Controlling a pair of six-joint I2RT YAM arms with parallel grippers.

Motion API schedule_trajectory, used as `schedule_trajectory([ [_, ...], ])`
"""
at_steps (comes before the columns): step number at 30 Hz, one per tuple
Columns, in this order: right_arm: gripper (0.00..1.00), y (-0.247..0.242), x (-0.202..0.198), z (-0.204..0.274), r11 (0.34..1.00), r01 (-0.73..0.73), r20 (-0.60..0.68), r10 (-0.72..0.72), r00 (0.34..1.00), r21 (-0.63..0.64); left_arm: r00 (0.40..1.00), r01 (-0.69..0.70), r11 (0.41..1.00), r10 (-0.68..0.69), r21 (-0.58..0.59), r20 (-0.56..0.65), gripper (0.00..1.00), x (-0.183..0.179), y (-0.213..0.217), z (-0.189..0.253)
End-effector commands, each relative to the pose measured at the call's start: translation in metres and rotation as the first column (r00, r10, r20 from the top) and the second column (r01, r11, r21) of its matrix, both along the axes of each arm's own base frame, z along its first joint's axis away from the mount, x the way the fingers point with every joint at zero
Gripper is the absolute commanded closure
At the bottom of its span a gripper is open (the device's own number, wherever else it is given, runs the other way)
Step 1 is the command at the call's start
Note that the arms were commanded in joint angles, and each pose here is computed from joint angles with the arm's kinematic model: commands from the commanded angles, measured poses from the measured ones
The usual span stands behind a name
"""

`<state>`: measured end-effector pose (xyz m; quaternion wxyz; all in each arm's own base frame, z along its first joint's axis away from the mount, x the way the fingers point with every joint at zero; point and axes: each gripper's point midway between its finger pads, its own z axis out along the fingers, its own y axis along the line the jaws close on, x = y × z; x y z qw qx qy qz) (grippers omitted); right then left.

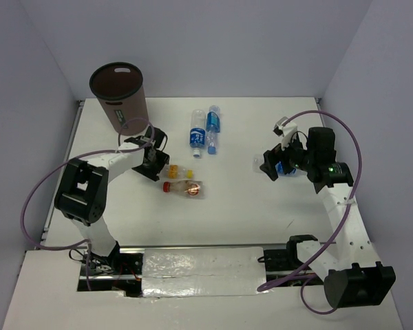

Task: Put the plastic bottles in the bin

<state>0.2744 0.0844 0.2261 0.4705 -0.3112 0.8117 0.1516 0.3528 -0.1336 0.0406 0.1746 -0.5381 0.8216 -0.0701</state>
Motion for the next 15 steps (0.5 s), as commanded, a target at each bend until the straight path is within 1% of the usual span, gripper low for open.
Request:
schedule_trajectory([
  [1, 0.0, 0.004, 0.003, 0.005, 1.0, -0.01, 0.029, 0.01, 1.0, 0.021, 0.998, 0.01, 1.0, -0.01, 0.006, 0.063, 0.42, 0.021, 0.002, 0.011],
  [5, 0.0, 0.002, 0.004, 0.005, 1.0, -0.002, 0.031, 0.002, 1.0, 0.017, 0.993, 0.064, 0.998, -0.064, -0.002, 0.101, 0.71, 0.024, -0.002, 0.027],
  [7, 0.0, 0.002, 0.004, 0.006, 1.0, -0.003, 0.033, 0.003, 0.999, 0.016, 0.983, 0.094, 0.996, -0.092, -0.004, 0.157, 0.76, 0.03, -0.004, 0.053],
  [8, 0.0, 0.003, 0.004, 0.005, 1.0, -0.006, 0.032, 0.006, 0.999, 0.014, 0.972, 0.132, 0.991, -0.131, 0.012, 0.197, 0.8, 0.032, -0.004, 0.071],
  [10, 0.0, 0.003, 0.004, 0.007, 1.0, -0.006, 0.036, 0.005, 0.999, 0.015, 0.942, 0.176, 0.984, -0.18, 0.041, 0.283, 0.83, 0.046, -0.006, 0.11],
  [11, 0.0, 0.003, 0.005, 0.008, 1.0, -0.009, 0.037, 0.009, 0.999, 0.015, 0.904, 0.216, 0.973, -0.231, 0.082, 0.359, 0.85, 0.057, -0.005, 0.146],
  [12, 0.0, 0.004, 0.005, 0.008, 1.0, -0.015, 0.036, 0.015, 0.999, 0.017, 0.873, 0.247, 0.964, -0.266, 0.101, 0.408, 0.86, 0.065, -0.007, 0.165],
  [13, 0.0, 0.005, 0.006, 0.008, 1.0, -0.021, 0.033, 0.021, 0.999, 0.018, 0.834, 0.287, 0.947, -0.323, 0.147, 0.448, 0.91, 0.072, -0.001, 0.186],
  [14, 0.0, 0.005, 0.007, 0.008, 1.0, -0.022, 0.034, 0.021, 0.999, 0.021, 0.788, 0.289, 0.944, -0.33, 0.162, 0.52, 0.93, 0.084, 0.001, 0.22],
  [15, 0.0, 0.007, 0.008, 0.009, 0.999, -0.03, 0.032, 0.029, 0.999, 0.028, 0.755, 0.281, 0.945, -0.325, 0.167, 0.569, 0.96, 0.095, 0.013, 0.241],
])
